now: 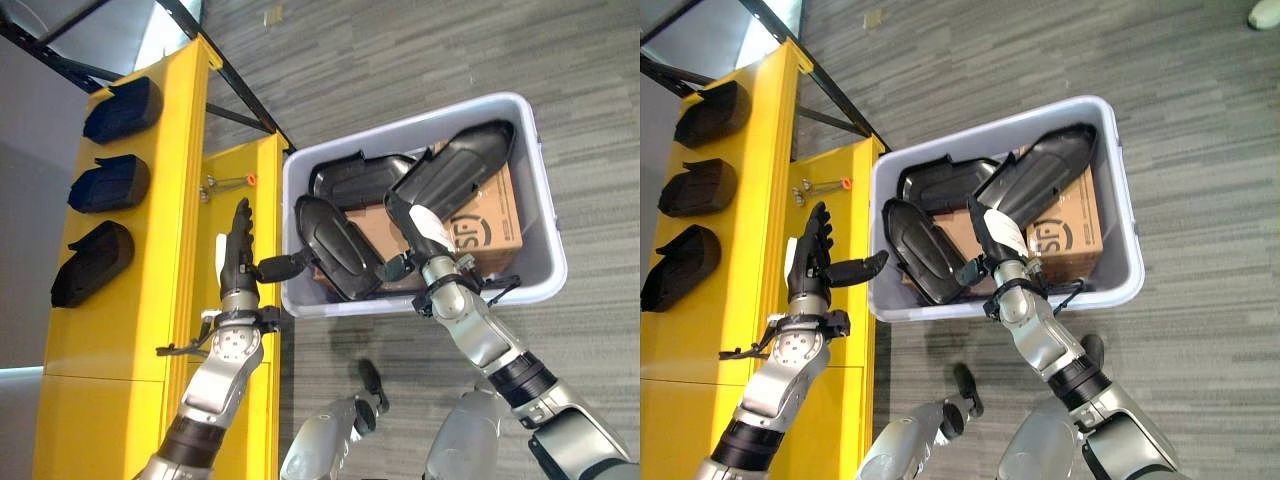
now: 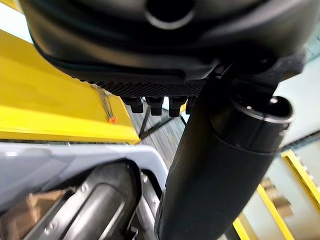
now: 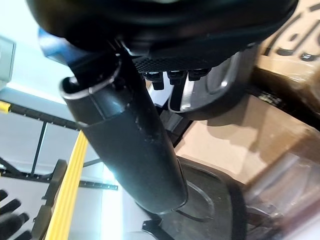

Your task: Move parts from the plastic box to the shelf.

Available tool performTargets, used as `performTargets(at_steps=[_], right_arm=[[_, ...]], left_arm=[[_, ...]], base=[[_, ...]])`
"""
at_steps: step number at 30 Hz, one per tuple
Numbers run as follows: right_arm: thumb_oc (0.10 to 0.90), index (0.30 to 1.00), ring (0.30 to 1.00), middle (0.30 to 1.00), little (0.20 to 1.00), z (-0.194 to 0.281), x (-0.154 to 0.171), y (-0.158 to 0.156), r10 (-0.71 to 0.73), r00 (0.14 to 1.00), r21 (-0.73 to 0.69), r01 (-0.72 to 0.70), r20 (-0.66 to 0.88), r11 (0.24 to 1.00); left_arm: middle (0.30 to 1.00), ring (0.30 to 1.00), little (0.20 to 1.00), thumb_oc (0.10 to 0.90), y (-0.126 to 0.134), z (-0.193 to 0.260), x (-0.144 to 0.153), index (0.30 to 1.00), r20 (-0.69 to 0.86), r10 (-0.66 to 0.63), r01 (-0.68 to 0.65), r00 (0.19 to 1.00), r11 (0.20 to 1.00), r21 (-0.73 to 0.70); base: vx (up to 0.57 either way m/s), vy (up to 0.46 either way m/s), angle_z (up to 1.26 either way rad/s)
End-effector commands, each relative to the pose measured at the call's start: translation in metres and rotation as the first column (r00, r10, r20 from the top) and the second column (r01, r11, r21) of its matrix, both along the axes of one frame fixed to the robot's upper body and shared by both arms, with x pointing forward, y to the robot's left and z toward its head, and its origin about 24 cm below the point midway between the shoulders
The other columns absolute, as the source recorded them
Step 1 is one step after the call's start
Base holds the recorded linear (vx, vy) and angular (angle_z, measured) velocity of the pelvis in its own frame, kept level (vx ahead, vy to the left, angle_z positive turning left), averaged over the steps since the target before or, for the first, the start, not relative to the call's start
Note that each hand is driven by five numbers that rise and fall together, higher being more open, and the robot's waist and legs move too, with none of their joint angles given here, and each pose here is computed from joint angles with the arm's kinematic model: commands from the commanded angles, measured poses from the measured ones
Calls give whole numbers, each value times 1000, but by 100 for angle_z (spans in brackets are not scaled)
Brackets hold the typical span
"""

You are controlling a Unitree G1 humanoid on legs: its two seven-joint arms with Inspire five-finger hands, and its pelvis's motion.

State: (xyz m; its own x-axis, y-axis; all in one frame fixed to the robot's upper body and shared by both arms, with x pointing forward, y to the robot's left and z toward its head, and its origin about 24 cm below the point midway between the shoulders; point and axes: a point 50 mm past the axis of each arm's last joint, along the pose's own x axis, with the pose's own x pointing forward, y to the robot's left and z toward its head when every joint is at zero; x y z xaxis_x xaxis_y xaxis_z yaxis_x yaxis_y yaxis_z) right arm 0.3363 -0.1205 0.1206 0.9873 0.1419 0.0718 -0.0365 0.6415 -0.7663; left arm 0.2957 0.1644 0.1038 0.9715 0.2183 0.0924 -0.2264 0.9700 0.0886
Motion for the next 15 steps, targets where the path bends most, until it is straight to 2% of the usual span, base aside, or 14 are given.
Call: performTargets(at_steps=[1,11,15], right_arm=[[900,1000,1000,1000,1000,66,0,44,132,955,50,-150,266,987],[900,1000,1000,1000,1000,58,8,42,66,974,70,-83,219,994],[900,1000,1000,1000,1000,59,7,44,63,967,83,-86,249,993]], left_arm=[[1000,1000,1000,900,14,36,-7,1000,190,99,-94,977,995,-36],[1000,1000,1000,900,6,42,1,1000,197,88,-87,976,996,-14],[1000,1000,1000,900,4,42,3,1000,199,90,-89,976,996,-15]], base=[[-24,41,-21],[-18,16,-11],[13,33,-7]])
